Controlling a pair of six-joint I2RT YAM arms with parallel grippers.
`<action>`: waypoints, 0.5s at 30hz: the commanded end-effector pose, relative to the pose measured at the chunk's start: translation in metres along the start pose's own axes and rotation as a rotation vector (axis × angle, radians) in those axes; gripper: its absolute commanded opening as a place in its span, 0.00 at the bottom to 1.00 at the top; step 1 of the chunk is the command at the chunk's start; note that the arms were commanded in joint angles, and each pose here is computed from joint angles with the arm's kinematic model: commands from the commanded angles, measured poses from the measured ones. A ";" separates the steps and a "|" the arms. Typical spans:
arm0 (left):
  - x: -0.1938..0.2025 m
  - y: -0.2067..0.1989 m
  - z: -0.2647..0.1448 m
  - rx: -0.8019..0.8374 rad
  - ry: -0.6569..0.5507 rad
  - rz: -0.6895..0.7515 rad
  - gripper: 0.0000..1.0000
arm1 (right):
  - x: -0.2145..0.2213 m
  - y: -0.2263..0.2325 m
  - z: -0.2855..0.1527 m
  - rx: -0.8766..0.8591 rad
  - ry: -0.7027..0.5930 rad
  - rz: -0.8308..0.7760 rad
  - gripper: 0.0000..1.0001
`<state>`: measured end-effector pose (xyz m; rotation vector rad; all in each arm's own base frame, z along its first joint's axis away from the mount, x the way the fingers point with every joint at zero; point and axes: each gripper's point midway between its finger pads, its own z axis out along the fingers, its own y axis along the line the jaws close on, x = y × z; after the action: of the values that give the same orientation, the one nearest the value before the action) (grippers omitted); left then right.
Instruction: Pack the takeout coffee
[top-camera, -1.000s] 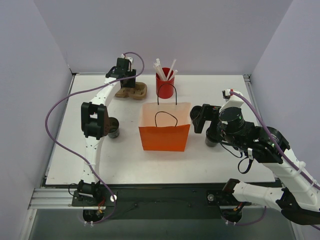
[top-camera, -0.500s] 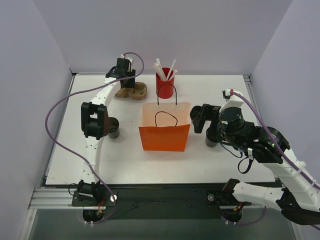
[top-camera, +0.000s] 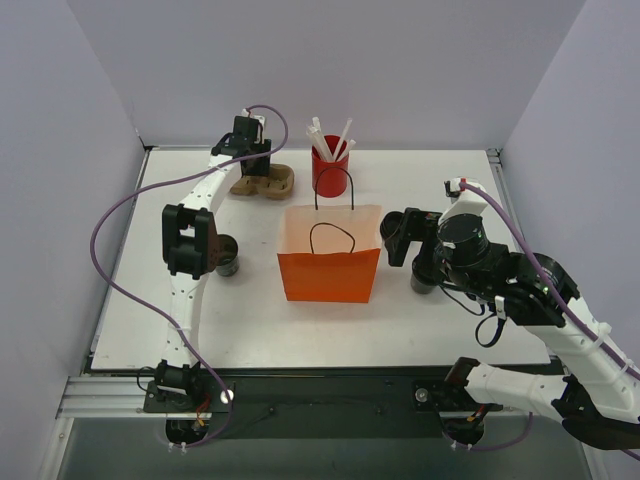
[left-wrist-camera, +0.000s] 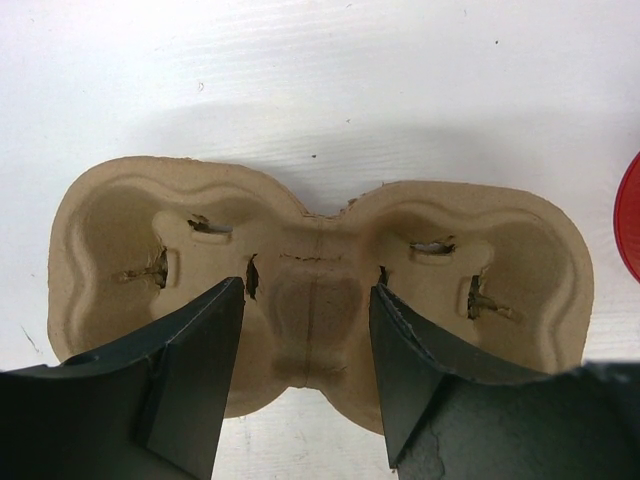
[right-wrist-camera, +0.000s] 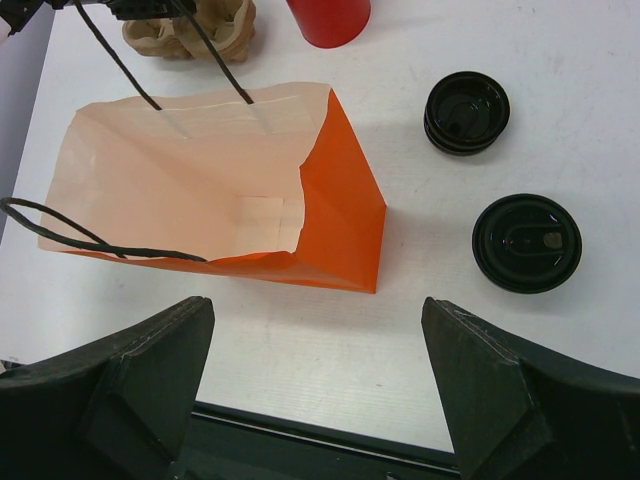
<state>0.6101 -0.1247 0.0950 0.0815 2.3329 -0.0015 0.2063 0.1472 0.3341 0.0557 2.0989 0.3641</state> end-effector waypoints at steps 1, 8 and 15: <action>-0.005 0.000 -0.001 0.002 -0.011 -0.015 0.63 | -0.003 -0.001 0.002 0.015 -0.005 0.004 0.89; -0.001 -0.003 0.001 0.014 0.003 -0.024 0.60 | -0.003 -0.002 0.002 0.020 -0.004 0.002 0.89; 0.001 -0.002 0.003 0.011 0.007 -0.029 0.58 | -0.003 -0.002 0.002 0.019 -0.005 0.002 0.89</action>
<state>0.6088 -0.1253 0.0906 0.0660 2.3449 -0.0086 0.2072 0.1482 0.3326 0.0538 2.1041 0.3585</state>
